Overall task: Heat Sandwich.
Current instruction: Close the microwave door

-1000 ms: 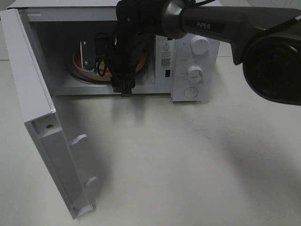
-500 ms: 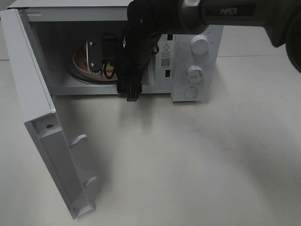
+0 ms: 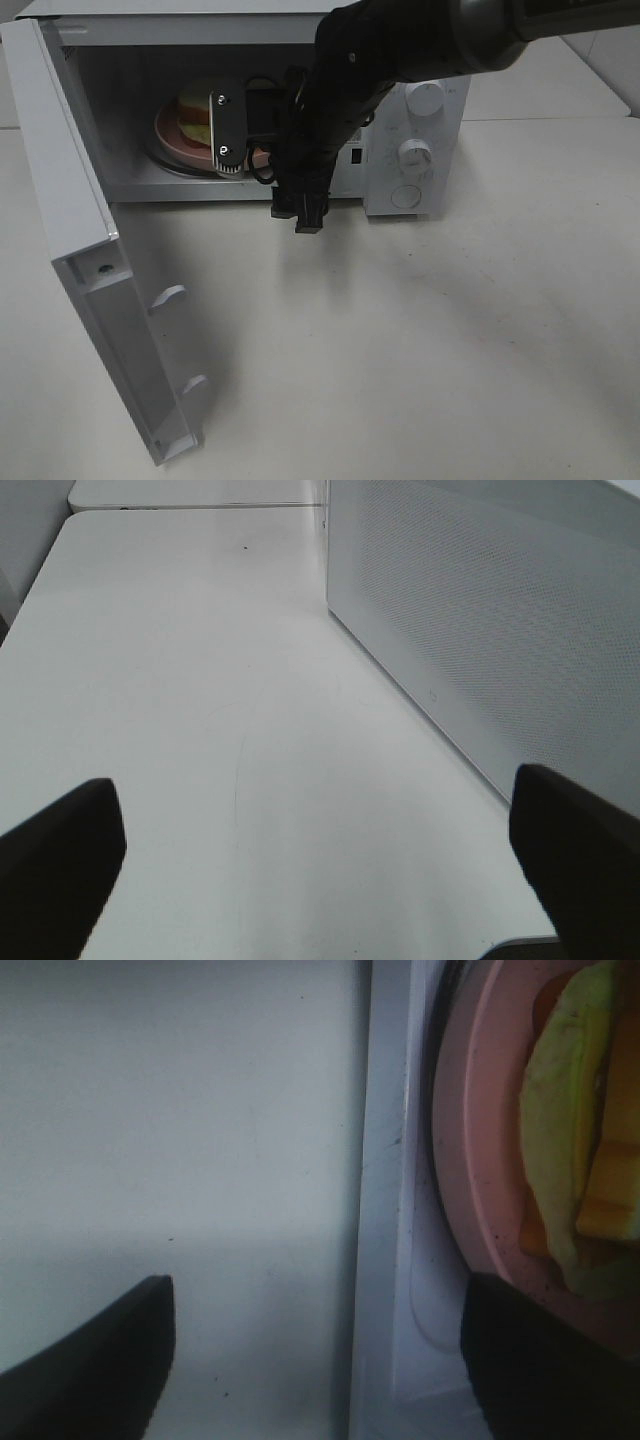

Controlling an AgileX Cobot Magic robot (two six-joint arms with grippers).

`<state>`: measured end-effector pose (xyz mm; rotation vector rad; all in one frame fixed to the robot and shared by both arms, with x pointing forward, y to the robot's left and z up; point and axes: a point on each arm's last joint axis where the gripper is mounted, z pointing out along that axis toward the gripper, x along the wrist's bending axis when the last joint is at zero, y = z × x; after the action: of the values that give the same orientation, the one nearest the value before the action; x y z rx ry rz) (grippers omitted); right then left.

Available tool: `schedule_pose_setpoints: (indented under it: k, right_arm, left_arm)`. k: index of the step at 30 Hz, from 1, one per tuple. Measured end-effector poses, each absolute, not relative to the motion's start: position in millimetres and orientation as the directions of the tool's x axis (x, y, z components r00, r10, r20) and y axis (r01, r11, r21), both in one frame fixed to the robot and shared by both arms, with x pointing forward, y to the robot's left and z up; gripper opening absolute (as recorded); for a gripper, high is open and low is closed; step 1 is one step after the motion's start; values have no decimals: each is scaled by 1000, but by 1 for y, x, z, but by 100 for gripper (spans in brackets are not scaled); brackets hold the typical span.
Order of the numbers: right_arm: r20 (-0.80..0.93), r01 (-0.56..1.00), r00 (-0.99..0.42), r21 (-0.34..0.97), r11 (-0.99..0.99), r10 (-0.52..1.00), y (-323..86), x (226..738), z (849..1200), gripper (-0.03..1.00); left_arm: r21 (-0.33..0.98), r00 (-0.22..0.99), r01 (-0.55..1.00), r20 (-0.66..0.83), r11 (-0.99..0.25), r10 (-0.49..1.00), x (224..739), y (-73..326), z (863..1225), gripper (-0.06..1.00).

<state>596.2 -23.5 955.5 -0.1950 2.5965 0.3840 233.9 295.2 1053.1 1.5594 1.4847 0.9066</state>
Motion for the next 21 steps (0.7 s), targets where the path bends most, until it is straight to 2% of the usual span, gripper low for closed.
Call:
schedule_pose_setpoints:
  k: [9,21]
  right_arm:
    - [-505,-190,-862,260,947,-34,-49,563,966,76]
    - [-437,-87,-898,295,951,53,-94,504,976,76]
  left_arm:
    - [899,61,438,-20,-9,998,234,295,1053,99]
    - [899,61,438,-20,-9,998,234,295,1053,99]
